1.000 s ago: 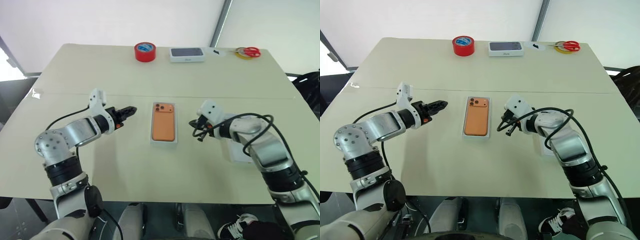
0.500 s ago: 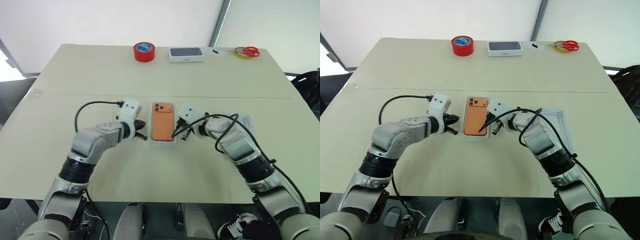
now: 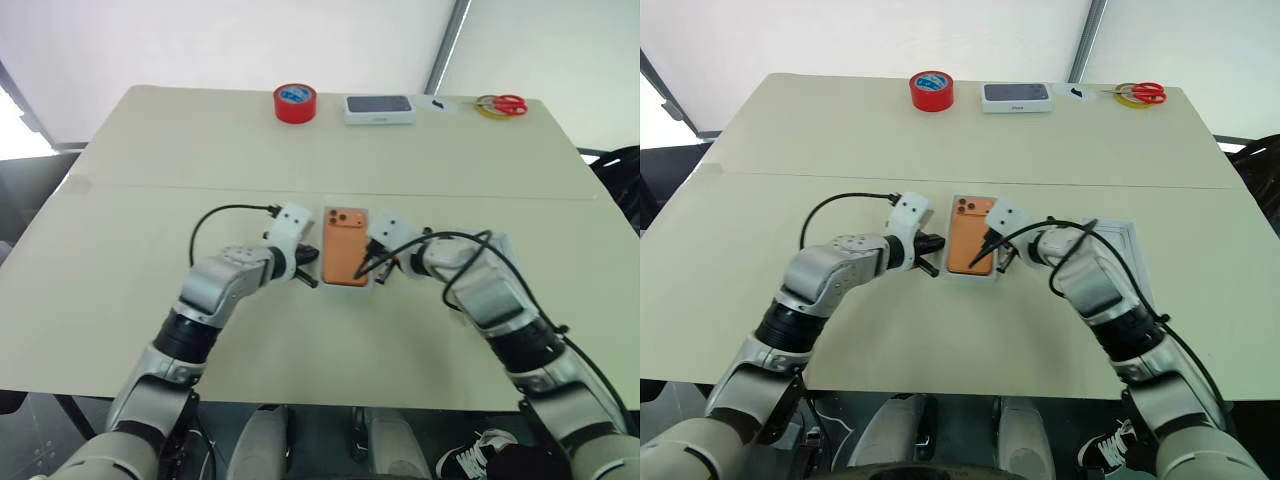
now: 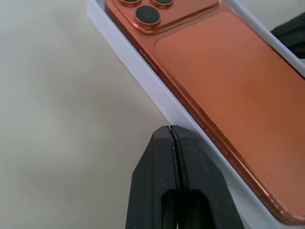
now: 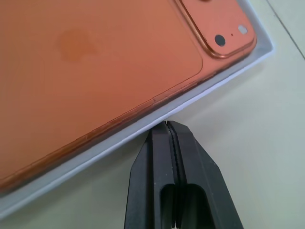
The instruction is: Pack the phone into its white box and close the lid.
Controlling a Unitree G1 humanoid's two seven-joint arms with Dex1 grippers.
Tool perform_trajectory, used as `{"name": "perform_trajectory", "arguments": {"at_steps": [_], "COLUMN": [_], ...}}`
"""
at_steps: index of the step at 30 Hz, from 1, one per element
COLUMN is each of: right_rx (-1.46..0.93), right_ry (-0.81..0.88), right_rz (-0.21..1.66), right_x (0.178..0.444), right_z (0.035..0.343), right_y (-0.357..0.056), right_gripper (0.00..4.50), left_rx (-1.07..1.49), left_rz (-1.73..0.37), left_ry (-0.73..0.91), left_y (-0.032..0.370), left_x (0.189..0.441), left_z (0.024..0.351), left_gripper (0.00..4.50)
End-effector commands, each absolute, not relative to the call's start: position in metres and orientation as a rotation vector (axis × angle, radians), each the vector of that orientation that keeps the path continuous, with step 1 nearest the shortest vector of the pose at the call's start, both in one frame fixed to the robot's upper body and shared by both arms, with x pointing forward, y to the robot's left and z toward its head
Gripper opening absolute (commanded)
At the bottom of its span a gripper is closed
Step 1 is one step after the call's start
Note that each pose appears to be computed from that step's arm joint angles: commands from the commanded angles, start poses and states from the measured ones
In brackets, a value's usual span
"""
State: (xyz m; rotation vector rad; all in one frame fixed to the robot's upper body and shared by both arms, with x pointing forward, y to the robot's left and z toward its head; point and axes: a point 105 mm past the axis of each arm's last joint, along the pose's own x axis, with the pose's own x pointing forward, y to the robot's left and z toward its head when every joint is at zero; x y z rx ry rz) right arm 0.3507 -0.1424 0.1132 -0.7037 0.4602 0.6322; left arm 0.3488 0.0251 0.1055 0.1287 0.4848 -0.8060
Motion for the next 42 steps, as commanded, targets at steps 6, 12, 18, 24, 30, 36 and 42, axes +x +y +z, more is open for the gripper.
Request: {"name": "perform_trajectory", "arguments": {"at_steps": [6,12,18,24,30,36,42], "right_rx": [-0.728,-0.728,-0.732,-0.641,-0.537,-0.308,-0.205], "right_ry": [0.468,0.527,0.542,0.561,0.557,0.705,0.809], "right_rz": [0.689,0.644,0.591,0.594,0.556,0.339,0.285], "right_x": [0.306,0.293,0.295,0.287,0.285,0.310,0.314], "right_z": [0.128,0.123,0.125,0.153,0.176,0.156,0.140], "right_y": [-0.164,-0.185,-0.201,-0.222,-0.235,-0.260,-0.258], "right_gripper": [0.00,0.00,0.00,0.53,2.78,2.78,2.78], "left_rx": [0.096,0.088,0.069,0.022,0.077,0.303,0.353], "left_rz": [-1.183,-1.221,-1.185,-1.086,-1.026,-1.065,-1.174], "left_ry": [0.489,0.512,0.516,0.469,0.377,0.041,-0.030], "left_y": [-0.068,-0.076,-0.065,-0.023,0.015,0.035,0.030], "left_x": [0.299,0.291,0.297,0.313,0.314,0.304,0.288], "left_z": [0.117,0.112,0.112,0.128,0.137,0.150,0.150], "left_gripper": [0.05,0.05,0.05,0.00,0.00,0.00,0.00]}}
